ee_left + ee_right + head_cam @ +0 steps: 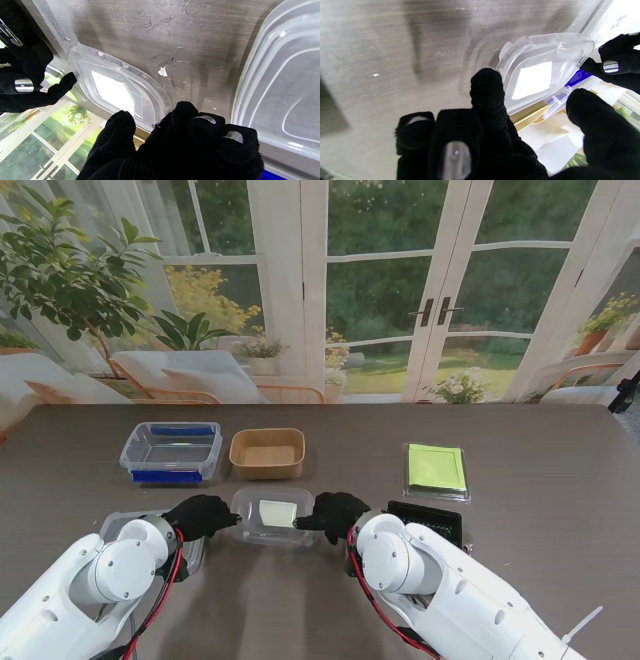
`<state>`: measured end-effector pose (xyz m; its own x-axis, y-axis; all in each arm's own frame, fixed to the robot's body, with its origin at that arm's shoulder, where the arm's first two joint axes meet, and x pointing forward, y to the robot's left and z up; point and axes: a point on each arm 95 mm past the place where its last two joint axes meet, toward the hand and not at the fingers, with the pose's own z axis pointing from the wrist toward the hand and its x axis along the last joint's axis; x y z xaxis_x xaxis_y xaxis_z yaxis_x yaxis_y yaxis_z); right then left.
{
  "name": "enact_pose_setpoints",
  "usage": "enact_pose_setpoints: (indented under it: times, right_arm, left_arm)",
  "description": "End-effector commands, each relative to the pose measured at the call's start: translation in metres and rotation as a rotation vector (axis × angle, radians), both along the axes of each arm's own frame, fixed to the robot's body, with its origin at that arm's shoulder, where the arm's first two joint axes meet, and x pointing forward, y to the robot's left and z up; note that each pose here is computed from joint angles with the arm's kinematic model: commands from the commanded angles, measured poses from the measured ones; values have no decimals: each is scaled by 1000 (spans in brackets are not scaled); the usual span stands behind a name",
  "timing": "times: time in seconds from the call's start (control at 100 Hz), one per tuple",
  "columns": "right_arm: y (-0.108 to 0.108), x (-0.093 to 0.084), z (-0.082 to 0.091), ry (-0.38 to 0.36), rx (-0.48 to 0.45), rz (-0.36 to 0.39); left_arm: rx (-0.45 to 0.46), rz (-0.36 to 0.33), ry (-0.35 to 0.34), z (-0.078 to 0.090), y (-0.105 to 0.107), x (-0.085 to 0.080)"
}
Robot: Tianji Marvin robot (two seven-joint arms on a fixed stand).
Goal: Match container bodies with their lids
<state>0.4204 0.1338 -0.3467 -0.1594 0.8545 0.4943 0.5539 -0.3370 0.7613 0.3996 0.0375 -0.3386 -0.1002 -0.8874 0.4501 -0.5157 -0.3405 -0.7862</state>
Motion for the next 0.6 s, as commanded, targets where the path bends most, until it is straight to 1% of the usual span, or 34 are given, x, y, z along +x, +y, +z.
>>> enact_pose_setpoints:
  times: [0.0, 0.39, 0.59]
  right_arm:
    - [14, 0, 10, -6, 27, 26]
    - [21, 18, 27, -24, 33, 7]
    - [24, 32, 33, -28, 28, -6]
  left_arm:
    - [-18, -24, -3, 8, -6, 3]
    - [-31, -35, -16, 25, 0, 19]
    - [-33, -28, -25, 32, 3, 27]
